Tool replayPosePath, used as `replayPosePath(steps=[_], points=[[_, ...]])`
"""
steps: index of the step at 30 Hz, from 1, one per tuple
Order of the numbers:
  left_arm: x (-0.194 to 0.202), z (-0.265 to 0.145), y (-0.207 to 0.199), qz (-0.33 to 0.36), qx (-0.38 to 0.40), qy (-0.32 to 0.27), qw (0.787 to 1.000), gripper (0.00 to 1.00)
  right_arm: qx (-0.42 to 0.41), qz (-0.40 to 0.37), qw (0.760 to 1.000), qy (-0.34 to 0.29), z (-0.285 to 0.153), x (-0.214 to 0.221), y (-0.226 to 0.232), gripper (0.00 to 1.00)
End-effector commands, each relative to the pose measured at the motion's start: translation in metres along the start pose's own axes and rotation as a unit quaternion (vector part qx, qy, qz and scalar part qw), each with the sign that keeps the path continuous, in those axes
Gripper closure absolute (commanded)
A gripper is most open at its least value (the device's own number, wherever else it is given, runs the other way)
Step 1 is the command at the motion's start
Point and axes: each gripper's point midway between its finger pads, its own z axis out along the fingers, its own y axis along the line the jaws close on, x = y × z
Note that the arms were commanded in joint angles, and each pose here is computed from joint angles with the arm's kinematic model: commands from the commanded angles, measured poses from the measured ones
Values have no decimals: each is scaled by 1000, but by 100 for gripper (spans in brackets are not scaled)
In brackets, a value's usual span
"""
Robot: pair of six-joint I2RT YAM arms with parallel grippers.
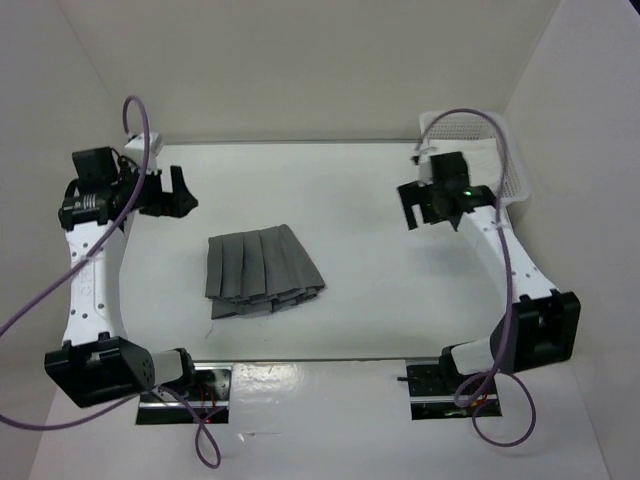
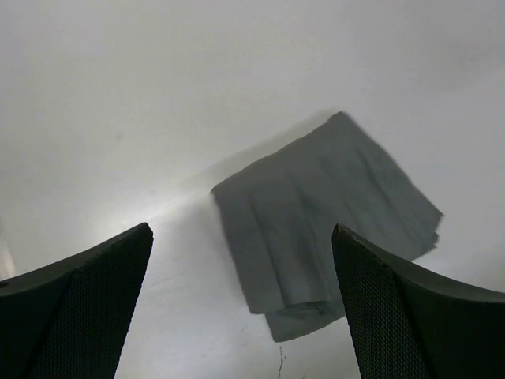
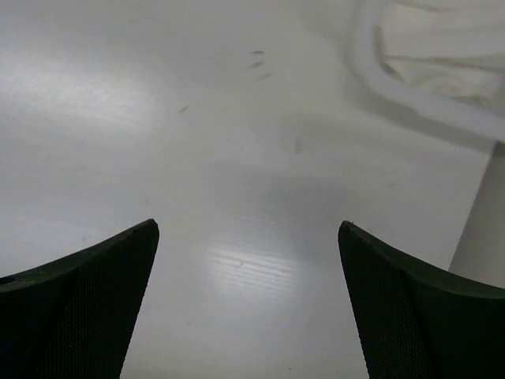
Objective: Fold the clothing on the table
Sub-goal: Fold the skirt
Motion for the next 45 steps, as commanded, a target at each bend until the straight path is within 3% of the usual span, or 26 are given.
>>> replayPosePath(steps=[1,5,7,12,16,45], points=[[44,-11,60,-59,-139,18,988,0,55,133,986,-86,-12,-5,-58,2],[88,-27,88,-81,-199,30,976,0,131,220,960,-110,-28,36,-119,2],[108,-24,95,-101,-209,37,972,0,130,236,957,-104,-26,50,-126,2],[99,-40,116,-108,-227,-3,968,0,156,261,949,-79,-25,74,-150,0],[113,-36,127,-122,-231,13,965,0,202,264,941,-66,-26,85,-166,0],[116,-24,114,-108,-177,13,978,0,166,243,953,-66,-19,85,-154,0]])
